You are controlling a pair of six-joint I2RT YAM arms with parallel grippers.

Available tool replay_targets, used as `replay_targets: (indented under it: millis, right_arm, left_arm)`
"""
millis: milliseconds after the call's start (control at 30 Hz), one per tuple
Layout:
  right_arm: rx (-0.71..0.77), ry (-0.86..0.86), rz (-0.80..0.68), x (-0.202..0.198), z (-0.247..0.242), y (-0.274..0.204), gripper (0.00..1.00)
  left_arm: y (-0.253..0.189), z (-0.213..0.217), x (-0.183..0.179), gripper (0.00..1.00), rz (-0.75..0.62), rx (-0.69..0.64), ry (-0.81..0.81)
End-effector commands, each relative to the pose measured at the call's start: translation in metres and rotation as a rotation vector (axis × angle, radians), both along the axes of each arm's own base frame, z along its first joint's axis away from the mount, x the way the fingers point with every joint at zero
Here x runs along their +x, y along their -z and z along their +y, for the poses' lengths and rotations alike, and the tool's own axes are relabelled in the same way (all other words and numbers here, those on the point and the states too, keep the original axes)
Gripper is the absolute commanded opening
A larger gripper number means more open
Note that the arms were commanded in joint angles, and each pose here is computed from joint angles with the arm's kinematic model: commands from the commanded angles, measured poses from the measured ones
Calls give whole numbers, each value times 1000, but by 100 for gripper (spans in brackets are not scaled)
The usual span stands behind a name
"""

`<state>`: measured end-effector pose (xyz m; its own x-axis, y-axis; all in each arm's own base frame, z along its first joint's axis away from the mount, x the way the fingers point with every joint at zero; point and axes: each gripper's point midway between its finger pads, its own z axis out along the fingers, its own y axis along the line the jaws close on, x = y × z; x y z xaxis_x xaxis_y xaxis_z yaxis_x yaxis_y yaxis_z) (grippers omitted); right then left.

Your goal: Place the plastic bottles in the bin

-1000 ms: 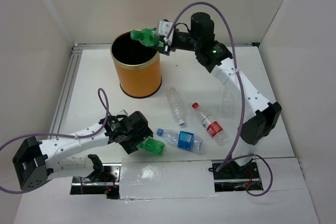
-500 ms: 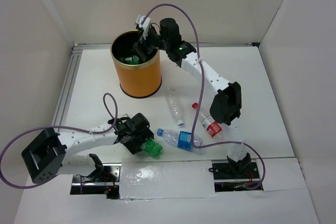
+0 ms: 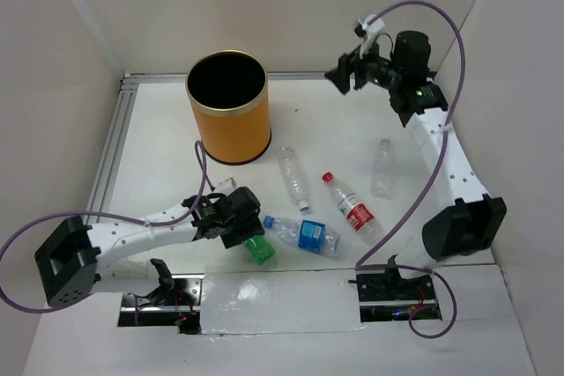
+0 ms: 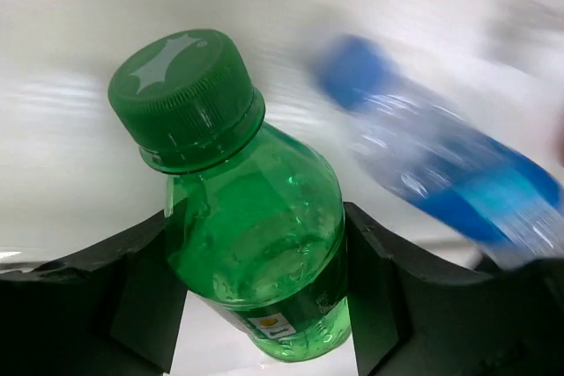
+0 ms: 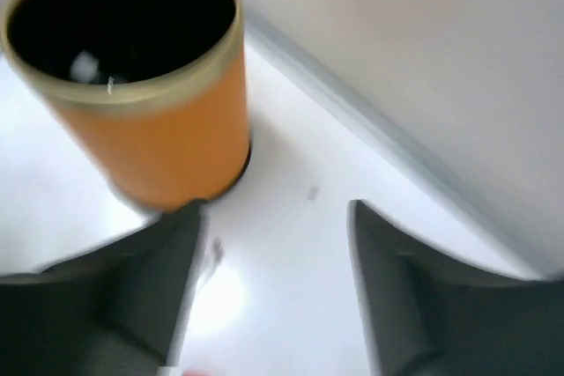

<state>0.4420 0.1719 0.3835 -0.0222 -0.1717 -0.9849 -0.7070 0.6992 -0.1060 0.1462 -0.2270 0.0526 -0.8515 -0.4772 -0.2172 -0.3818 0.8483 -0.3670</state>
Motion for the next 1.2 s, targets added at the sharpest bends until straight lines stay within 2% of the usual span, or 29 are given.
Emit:
replay_targets:
  millis: [0,33,67,133,167,233,267,333,367,400,500,533,633,667,700,733,767,800,833,1000,1133,1167]
  right_arm:
    - [-157,-100,338,-45,-16,122,85]
    - [-175,-110,443,-61,-19,159,88]
    - [-172,-111,499,-71,-23,174,88]
    - [-167,-90,593,-87,-27,202,88]
    - [-167,-101,650,-99,-22,222,88]
    - [-141,-74,703,-105,-18,235,89]
    - [-133,-78,711,-107,-13,237,89]
    - [-105,-55,755,-105,-8,246,89]
    - [-95,-47,767,-106,-7,249,91]
    - [-98,-63,794,-110,1,254,99]
    - [-85,-40,852,-110,13,269,100]
    - [-82,-34,880,-107,14,276,100]
    - [-72,-50,952,-108,38,283,100]
    - [-61,-33,978,-107,43,284,100]
    - [-63,-25,975,-104,47,282,100]
    - [-66,-27,966,-103,54,284,100]
    - [-67,-24,963,-100,58,286,100]
    - [-69,-9,959,-96,62,291,100]
    - [-66,-10,950,-94,63,288,100]
    - [-71,37,1014,-81,77,321,100]
    - [-99,68,1002,-71,94,341,100]
    - [-121,80,1010,-75,98,349,100]
  left_arm:
    - [-106,-32,34,0,-361,-82,157]
    - [-128,-35,41,0,-448,-70,214]
    - [-169,-43,53,0,-544,-104,220]
    - [-211,-33,79,0,-699,-18,220]
    - [-257,-31,99,0,-801,-41,173]
    - [-286,-18,132,0,-909,72,145]
    - [-326,-17,149,0,-1002,31,90]
    - [-355,13,188,0,-1087,86,-33]
    - [-358,17,206,0,-1109,125,-51]
    - [-386,35,227,0,-1179,113,-134]
    - [-389,55,269,5,-1161,185,-242]
    - [-383,77,283,8,-1137,250,-306]
    - [-358,100,319,30,-1076,360,-370]
    - [-343,108,324,39,-1027,412,-372]
    - [-334,113,330,61,-1001,435,-373]
    - [-332,123,337,72,-986,447,-396]
    - [-319,123,345,76,-954,461,-378]
    - [-316,128,348,93,-943,473,-384]
    - [-322,129,348,100,-953,473,-384]
    - [-348,124,344,100,-1003,452,-336]
    - [-376,96,304,100,-1080,482,-184]
    - [-378,79,276,100,-1098,445,-131]
